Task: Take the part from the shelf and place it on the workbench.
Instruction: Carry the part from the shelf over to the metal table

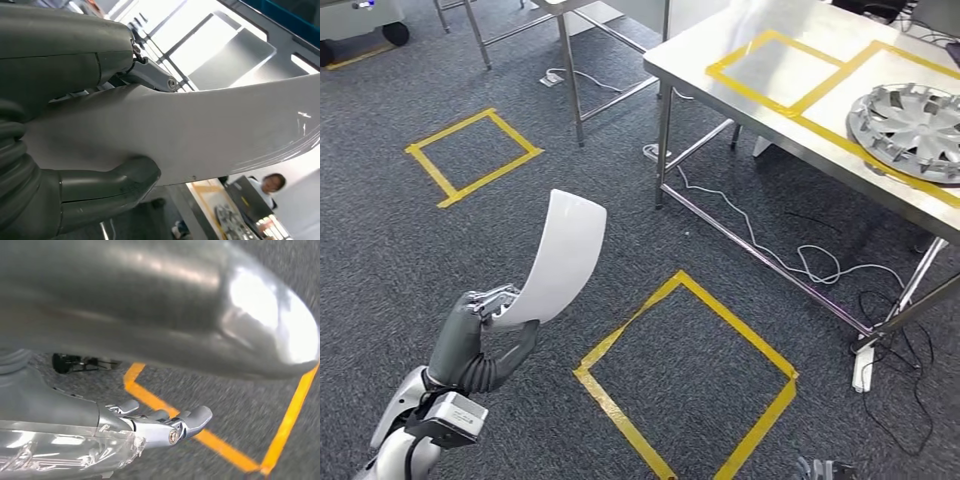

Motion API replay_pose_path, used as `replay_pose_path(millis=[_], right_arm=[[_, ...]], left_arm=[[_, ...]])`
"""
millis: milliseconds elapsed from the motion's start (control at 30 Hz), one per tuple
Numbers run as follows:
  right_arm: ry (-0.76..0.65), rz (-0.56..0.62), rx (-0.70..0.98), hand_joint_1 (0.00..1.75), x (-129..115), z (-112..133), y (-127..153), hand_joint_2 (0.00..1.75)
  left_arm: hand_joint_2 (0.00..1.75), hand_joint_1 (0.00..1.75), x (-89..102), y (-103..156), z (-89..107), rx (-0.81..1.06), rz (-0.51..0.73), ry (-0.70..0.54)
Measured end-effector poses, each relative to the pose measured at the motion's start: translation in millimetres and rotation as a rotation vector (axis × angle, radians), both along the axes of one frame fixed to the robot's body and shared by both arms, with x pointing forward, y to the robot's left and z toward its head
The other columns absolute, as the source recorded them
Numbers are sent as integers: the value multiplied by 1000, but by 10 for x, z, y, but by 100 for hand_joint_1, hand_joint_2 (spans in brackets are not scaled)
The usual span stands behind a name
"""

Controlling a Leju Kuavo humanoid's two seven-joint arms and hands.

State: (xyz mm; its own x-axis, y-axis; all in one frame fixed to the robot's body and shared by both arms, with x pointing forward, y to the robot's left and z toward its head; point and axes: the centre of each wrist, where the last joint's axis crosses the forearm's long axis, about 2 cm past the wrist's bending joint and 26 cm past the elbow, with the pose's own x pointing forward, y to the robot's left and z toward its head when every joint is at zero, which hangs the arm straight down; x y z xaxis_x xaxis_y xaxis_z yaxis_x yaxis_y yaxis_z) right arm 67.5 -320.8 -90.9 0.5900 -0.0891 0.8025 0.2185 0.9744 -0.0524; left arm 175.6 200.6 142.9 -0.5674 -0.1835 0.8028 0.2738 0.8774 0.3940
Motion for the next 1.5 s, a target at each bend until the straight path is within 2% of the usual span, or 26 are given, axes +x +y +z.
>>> replay_pose_path(millis=[200,567,700,900,1167,1333,1500], right_arm=[[19,-32,-11,0,-117,24,0,0],[68,-35,75,0,-419,88,48,0],[75,-49,76,0,-460,111,46,0],[148,4,101,0,-543,139,57,0],[229,-23,101,0,-800,152,10,0],[236,-31,72,0,-788,174,-33,0],[258,-100,77,0,-842,182,-11,0]], left_arm=[[175,175,177,72,17,-4,-27,-18],[175,175,364,84,-75,-38,-4,39],[175,175,426,80,-76,-40,3,40],[175,175,520,47,-89,-67,15,51],[175,175,603,9,-155,-88,33,72],[175,175,697,-24,-105,-116,46,50],[175,175,725,-8,-158,-115,63,68]])
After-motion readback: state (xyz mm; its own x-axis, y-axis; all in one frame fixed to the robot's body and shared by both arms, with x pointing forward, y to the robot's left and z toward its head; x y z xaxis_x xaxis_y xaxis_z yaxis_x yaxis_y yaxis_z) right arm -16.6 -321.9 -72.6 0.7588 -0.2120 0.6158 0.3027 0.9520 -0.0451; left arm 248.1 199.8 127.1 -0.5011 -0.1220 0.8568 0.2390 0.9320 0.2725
